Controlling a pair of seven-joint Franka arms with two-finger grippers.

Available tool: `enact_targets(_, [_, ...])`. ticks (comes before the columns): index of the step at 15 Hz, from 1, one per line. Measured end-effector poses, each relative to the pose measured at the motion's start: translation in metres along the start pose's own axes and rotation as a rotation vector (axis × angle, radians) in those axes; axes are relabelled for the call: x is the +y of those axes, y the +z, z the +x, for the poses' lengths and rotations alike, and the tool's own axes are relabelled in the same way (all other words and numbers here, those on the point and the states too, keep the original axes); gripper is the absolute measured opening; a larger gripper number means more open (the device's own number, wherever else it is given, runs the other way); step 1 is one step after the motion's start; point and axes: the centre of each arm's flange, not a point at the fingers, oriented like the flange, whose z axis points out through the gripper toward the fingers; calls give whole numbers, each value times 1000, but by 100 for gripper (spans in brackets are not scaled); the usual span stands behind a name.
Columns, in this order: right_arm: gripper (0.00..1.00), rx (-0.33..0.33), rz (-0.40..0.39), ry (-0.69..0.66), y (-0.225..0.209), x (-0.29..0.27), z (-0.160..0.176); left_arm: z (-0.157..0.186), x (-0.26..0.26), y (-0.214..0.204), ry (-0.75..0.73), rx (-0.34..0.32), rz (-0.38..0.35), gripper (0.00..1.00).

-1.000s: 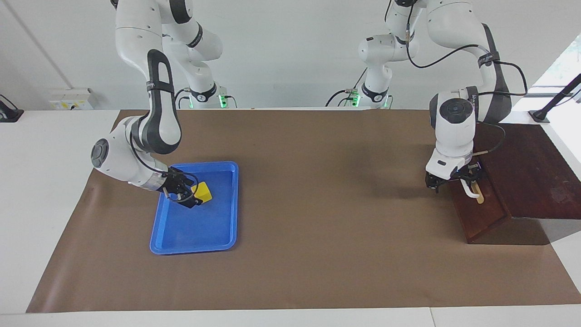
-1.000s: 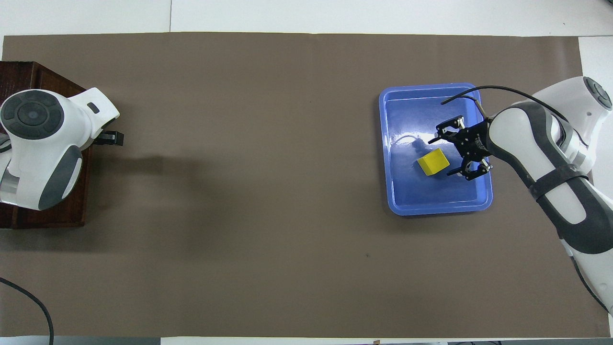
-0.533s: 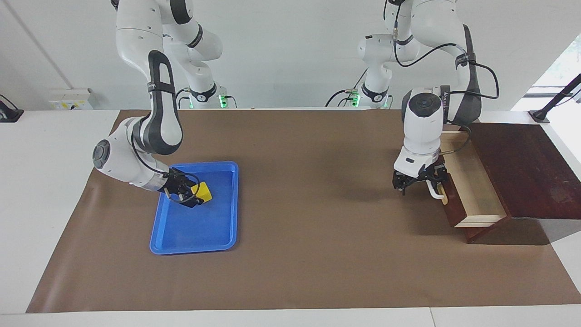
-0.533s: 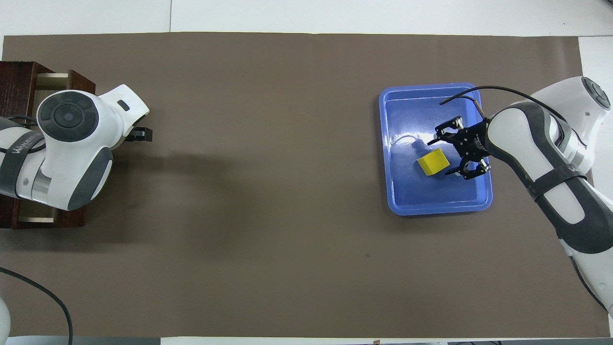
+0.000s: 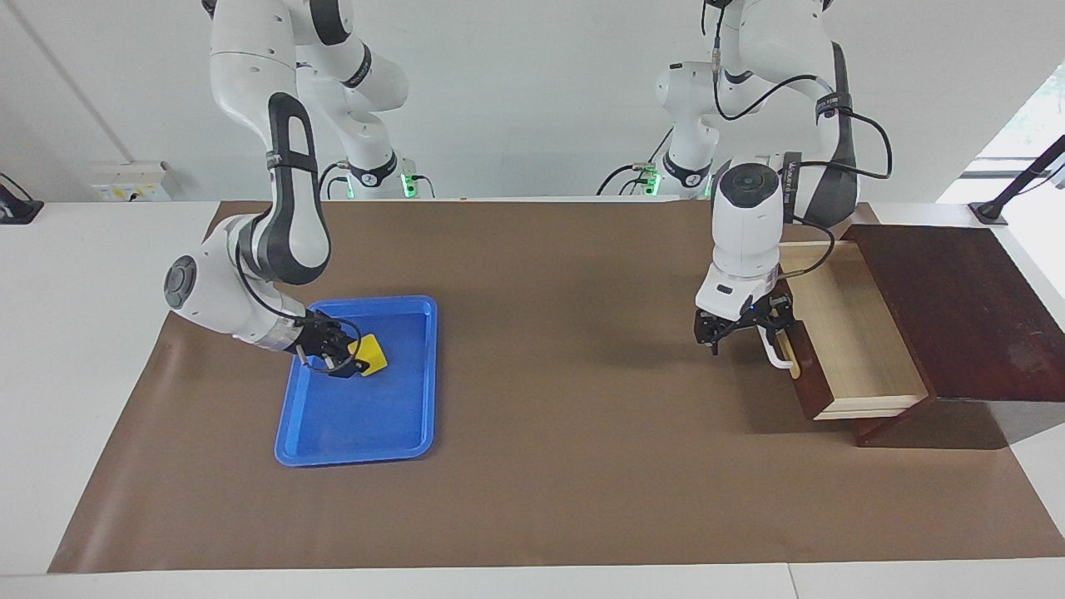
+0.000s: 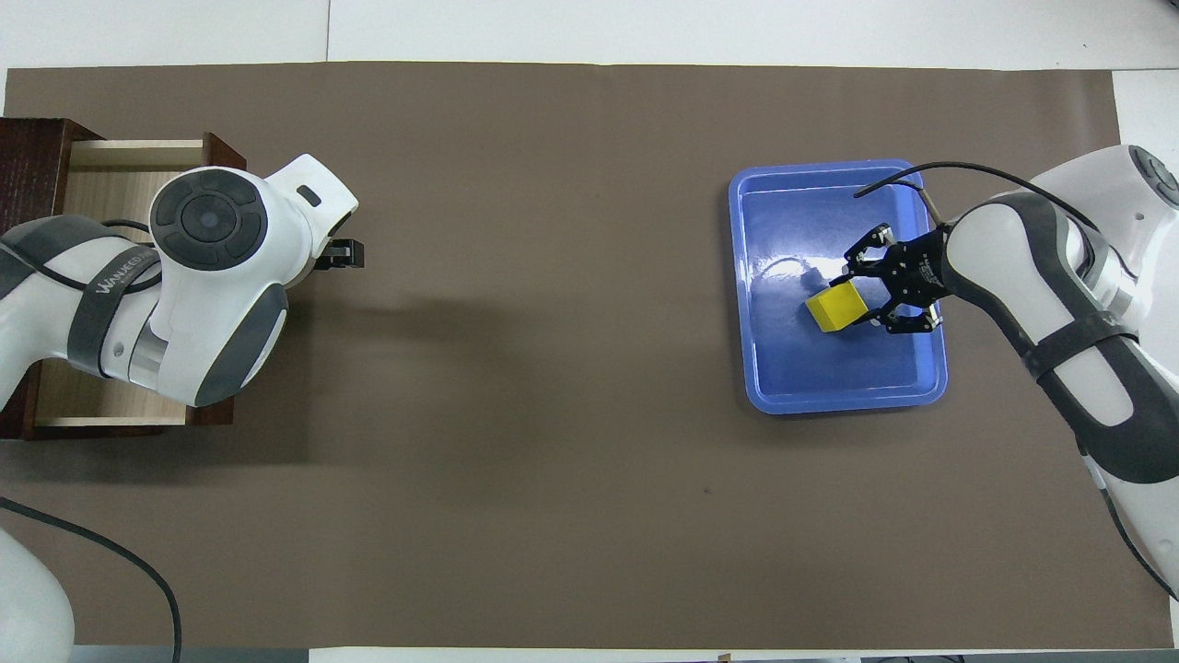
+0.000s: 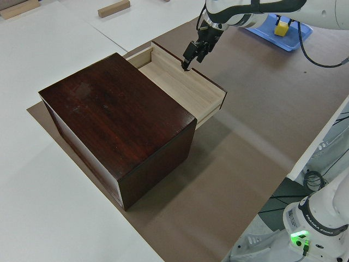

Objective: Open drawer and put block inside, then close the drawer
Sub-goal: 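Grasp the yellow cube with the right gripper while the left gripper pulls the drawer, then carry the cube toward the left gripper while the left gripper reaches over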

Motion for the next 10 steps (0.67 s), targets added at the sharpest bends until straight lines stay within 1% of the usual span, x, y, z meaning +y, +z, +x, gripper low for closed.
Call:
enact_targets(1, [56,-10,8,9,-11,-6,-1,0,0,-1,-2,-2,1,100])
enact_targets(3, [56,-32,17,84,-42,-26,-10,5,-4,-9,-19,-15,3,100])
enact_targets(4, [56,-41,25,132,-56,-38,-17,10,-6,-19,-39,-26,-4,100])
enact_targets(6, [56,-85,66,237,-75,-62,-38,22,-13,-50,-99,-58,-43,100])
enact_targets(8, [56,-128,80,324,-72,-86,-69,32,-18,-80,-182,-106,-91,100])
enact_targets(10, [56,-139,58,387,-59,-110,-113,38,-19,-97,-326,-137,-125,100])
